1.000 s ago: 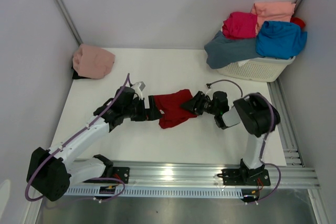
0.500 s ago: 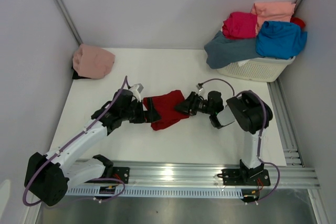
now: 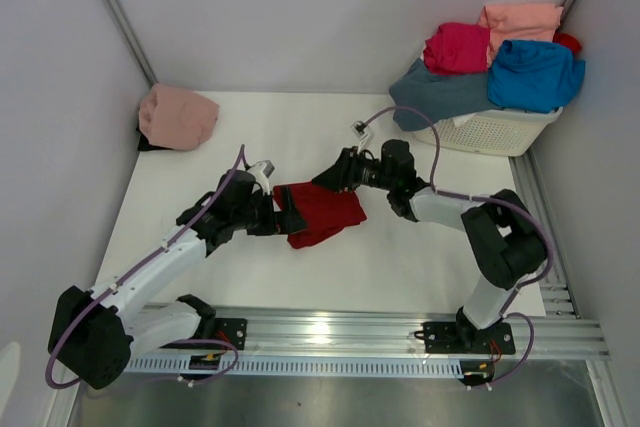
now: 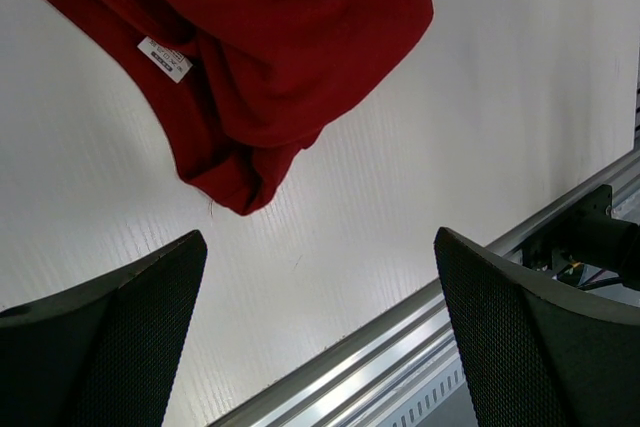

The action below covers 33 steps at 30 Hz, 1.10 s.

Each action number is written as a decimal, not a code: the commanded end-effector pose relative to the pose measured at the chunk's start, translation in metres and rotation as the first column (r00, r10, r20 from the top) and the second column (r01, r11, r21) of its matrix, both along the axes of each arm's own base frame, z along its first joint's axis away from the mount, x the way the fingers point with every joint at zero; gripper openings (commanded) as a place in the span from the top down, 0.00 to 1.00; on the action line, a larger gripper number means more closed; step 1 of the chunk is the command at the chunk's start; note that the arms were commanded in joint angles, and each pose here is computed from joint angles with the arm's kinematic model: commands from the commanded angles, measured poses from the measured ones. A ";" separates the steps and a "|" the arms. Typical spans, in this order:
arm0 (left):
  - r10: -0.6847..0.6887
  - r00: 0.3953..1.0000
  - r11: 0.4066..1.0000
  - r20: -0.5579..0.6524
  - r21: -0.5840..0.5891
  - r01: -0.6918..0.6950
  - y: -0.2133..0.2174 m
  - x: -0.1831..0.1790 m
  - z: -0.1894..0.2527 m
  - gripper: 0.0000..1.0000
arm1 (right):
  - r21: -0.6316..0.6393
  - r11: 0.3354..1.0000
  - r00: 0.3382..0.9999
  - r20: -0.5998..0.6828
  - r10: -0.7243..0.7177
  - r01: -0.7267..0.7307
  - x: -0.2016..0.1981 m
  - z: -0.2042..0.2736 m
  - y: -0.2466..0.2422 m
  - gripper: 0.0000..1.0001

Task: Fold and stack the t-shirts
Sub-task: Smooth out wrinkles on the folded tshirt

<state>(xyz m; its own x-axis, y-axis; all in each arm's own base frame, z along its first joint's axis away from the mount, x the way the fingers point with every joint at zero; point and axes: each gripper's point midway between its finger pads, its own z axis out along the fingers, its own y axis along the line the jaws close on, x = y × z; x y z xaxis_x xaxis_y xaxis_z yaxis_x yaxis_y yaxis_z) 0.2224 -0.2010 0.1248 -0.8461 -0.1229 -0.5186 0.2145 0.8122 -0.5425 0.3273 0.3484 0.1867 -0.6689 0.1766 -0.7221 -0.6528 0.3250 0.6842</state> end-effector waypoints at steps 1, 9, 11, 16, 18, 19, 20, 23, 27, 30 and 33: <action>0.000 0.999 1.000 0.043 -0.017 0.001 -0.005 0.008 0.016 0.01 | -0.019 0.995 0.991 -0.094 0.100 -0.102 -0.020 -0.036 0.017 0.49; 0.001 0.999 1.000 0.042 -0.003 -0.001 -0.004 0.009 0.015 0.01 | 0.087 0.977 0.928 -0.305 0.213 -0.195 -0.055 -0.099 0.031 0.50; 0.000 0.999 1.000 0.040 -0.001 0.000 -0.004 0.009 0.014 0.01 | 0.099 0.976 0.900 -0.378 0.217 -0.194 -0.060 -0.120 0.031 0.50; 0.001 0.999 1.000 0.042 0.002 -0.001 -0.003 0.010 0.015 0.01 | 0.112 0.977 0.903 -0.376 0.209 -0.179 -0.055 -0.120 0.031 0.50; 0.004 0.999 1.000 0.040 0.007 -0.004 -0.002 0.010 0.014 0.01 | 0.098 0.977 0.918 -0.333 0.214 -0.192 -0.052 -0.103 0.032 0.50; 0.002 0.999 1.000 0.041 0.007 -0.002 -0.003 0.010 0.014 0.01 | 0.096 0.976 0.929 -0.301 0.216 -0.196 -0.048 -0.092 0.034 0.50; 0.002 0.999 1.000 0.042 0.007 -0.002 -0.003 0.010 0.015 0.01 | 0.079 0.975 0.943 -0.250 0.221 -0.207 -0.047 -0.075 0.034 0.50; 0.004 0.999 1.000 0.040 0.008 -0.004 -0.002 0.010 0.014 0.01 | 0.024 0.978 0.962 -0.180 0.207 -0.206 -0.040 -0.050 0.037 0.50; 0.005 1.000 1.000 0.029 0.004 -0.006 -0.004 0.010 0.012 0.01 | -0.062 0.978 0.979 -0.069 0.194 -0.198 -0.021 -0.039 0.038 0.49; 0.004 1.000 1.000 0.026 -0.005 -0.004 -0.005 0.010 0.012 0.01 | -0.071 0.985 0.981 -0.121 0.150 -0.160 0.002 -0.057 0.033 0.49; 0.005 1.000 1.000 0.019 -0.004 -0.005 -0.005 0.009 0.010 0.01 | -0.047 0.992 0.980 -0.165 0.107 -0.116 0.028 -0.072 0.027 0.49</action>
